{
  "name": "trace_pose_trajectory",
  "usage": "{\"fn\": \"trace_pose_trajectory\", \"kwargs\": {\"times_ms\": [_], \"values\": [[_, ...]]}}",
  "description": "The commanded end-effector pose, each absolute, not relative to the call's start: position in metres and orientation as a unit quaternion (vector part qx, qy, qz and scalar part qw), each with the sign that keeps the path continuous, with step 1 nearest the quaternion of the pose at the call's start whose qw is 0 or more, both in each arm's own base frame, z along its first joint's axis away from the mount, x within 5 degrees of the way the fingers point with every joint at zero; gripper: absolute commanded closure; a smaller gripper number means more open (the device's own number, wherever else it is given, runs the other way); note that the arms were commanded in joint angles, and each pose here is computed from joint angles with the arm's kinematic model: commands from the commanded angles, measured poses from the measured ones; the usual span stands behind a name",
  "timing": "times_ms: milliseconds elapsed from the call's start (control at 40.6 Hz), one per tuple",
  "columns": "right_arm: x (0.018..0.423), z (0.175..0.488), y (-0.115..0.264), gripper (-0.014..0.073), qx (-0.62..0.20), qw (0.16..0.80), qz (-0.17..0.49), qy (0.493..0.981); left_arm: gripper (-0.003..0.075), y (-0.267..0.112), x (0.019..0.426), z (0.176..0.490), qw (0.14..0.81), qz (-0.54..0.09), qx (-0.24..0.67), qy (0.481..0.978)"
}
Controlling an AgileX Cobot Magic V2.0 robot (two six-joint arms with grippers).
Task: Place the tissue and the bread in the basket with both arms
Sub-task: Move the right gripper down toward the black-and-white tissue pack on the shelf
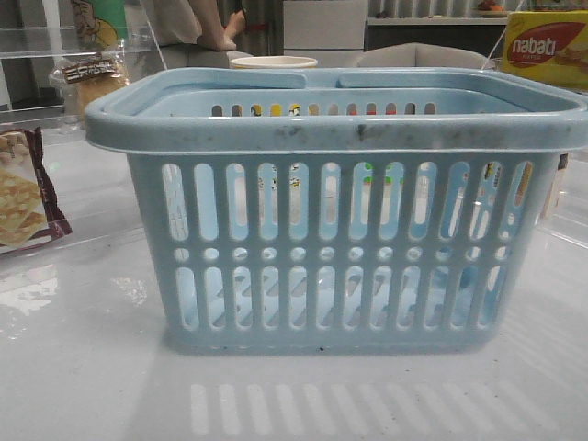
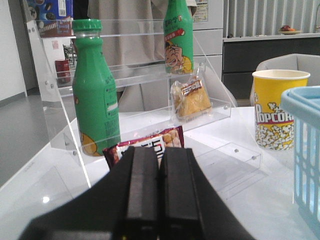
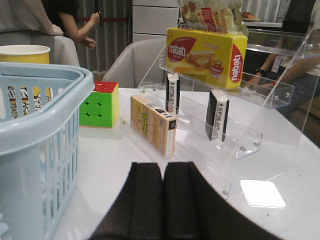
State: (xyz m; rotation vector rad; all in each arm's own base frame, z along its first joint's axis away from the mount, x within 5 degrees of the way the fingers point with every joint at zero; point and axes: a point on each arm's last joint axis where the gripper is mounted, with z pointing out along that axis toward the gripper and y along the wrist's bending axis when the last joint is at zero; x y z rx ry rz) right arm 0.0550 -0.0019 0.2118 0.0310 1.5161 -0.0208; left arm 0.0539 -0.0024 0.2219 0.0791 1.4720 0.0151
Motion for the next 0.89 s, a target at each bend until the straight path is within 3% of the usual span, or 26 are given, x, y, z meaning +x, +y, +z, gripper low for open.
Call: {"fn": "trace_pose_trajectory", "kwargs": {"times_ms": [0, 222, 444, 690, 863], "values": [[0.043, 0.259, -0.002, 0.0539, 0.011, 0.783, -0.015, 0.621, 0.063, -0.002, 0.041, 0.266, 0.796, 0.002, 0.03, 0.605], [0.031, 0.323, -0.002, 0.0539, 0.015, 0.763, -0.018, 0.645, 0.0629, -0.002, 0.026, 0.338, 0.789, -0.001, 0.032, 0.613], [0.048, 0.363, -0.003, 0.0539, 0.019, 0.697, -0.018, 0.717, 0.0629, -0.004, 0.042, 0.387, 0.711, -0.005, 0.04, 0.702], [0.08, 0.351, -0.005, 0.0539, 0.023, 0.591, -0.019, 0.806, 0.0629, -0.006, 0.078, 0.376, 0.608, -0.007, 0.046, 0.793], [0.097, 0.339, -0.006, 0.0539, 0.024, 0.534, -0.019, 0.845, 0.0629, -0.008, 0.096, 0.361, 0.563, -0.022, 0.043, 0.825]]}}
